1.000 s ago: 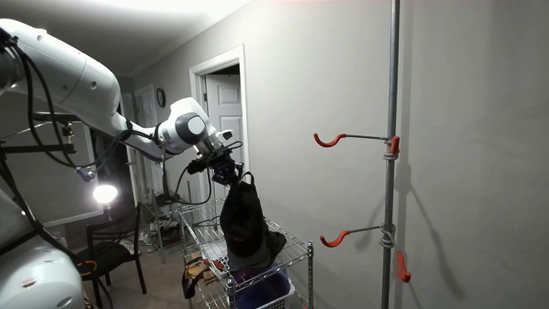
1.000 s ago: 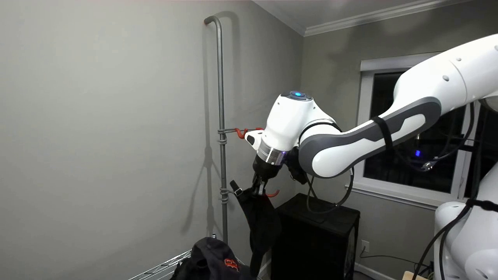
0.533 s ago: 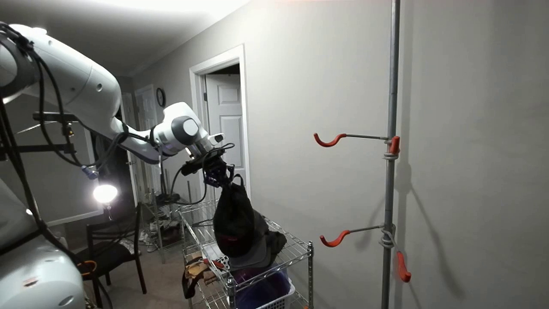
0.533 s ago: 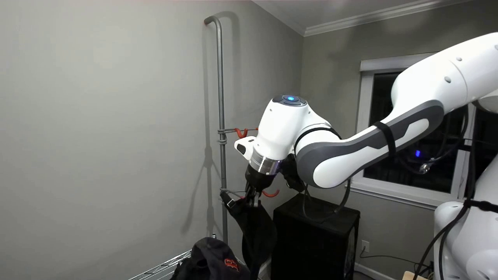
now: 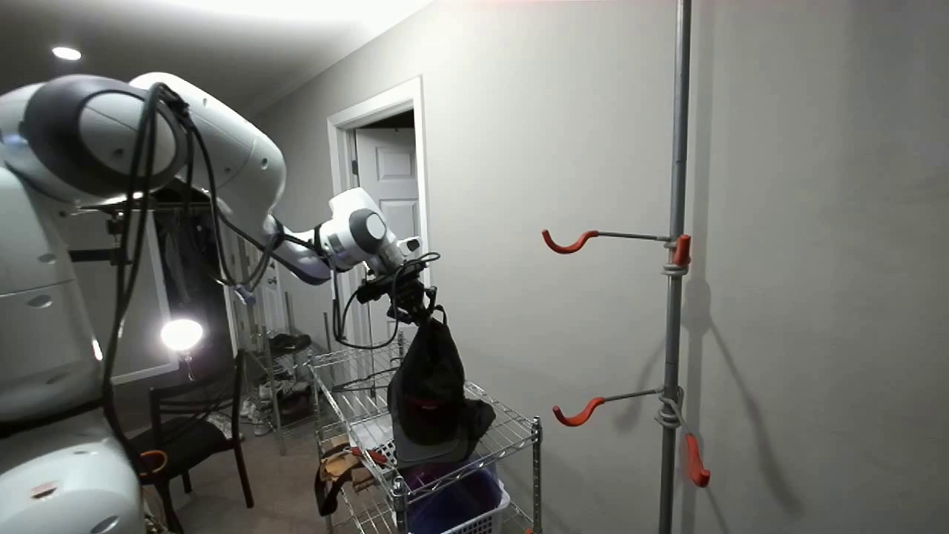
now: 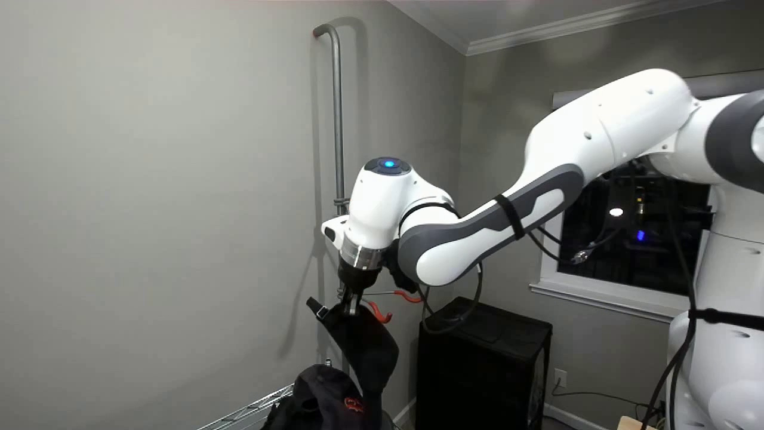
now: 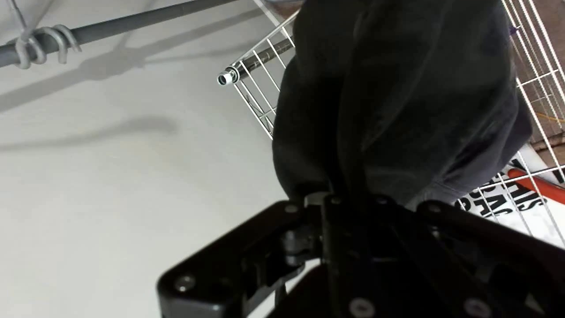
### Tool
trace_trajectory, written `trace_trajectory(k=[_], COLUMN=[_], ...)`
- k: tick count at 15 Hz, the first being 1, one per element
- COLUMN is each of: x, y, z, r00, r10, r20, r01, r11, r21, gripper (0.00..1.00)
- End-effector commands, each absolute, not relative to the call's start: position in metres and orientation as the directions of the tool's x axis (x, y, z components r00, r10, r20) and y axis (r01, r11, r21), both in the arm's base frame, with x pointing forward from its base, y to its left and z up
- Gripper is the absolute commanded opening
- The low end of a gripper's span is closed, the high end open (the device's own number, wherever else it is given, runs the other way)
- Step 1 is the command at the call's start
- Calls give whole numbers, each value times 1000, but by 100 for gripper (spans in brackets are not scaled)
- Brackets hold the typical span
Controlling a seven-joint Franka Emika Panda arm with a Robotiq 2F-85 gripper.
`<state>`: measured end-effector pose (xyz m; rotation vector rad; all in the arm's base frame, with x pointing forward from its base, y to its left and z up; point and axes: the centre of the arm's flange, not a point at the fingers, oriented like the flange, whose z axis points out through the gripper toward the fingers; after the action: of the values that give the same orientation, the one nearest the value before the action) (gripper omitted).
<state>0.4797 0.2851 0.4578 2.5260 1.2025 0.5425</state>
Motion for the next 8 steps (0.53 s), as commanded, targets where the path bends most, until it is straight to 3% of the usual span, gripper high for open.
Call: trace_trajectory(k=[1,8], x=[522,519], y=[327,388], z=[410,362], r00=[606,596], r10=[781,796], r20=[154,106], r01=[729,785], r11=[-622,-605], r21=[287,133], gripper=[3,3])
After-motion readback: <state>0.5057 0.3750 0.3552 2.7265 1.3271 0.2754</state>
